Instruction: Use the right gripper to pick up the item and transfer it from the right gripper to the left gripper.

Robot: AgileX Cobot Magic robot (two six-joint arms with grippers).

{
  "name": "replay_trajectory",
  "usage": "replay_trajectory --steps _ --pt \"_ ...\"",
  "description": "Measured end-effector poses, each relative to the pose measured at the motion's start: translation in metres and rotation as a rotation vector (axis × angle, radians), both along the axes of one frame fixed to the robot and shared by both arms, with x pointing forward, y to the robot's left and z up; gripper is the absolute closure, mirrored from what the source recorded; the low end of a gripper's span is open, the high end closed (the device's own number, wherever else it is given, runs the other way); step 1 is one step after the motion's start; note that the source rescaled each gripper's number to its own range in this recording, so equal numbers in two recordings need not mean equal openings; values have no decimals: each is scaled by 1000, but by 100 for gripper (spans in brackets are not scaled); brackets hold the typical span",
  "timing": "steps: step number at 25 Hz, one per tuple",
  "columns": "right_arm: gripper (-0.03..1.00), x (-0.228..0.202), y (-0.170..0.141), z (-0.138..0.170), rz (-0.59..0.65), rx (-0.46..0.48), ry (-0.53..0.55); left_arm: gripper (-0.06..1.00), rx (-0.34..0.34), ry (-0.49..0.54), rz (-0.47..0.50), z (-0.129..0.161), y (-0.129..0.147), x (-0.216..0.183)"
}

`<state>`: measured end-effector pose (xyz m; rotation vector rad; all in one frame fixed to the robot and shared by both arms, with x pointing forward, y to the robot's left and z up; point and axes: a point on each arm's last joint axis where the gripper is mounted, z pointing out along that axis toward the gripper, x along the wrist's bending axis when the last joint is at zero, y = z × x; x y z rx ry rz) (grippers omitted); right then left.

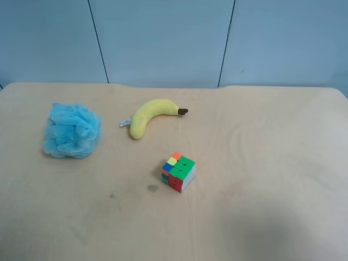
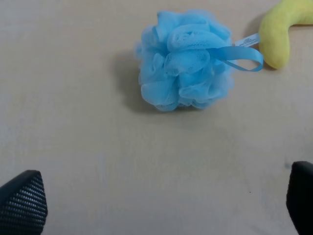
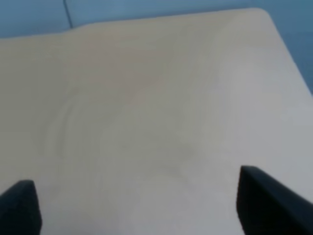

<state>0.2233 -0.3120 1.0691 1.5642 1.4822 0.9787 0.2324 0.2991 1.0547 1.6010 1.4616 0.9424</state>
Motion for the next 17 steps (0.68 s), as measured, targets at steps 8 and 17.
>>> replay_trajectory --steps 8,17 --pt "23 -1 1 0 -87 0 0 -6 0 0 0 0 0 0" --pt "23 -1 1 0 -89 0 0 -6 0 0 0 0 0 0"
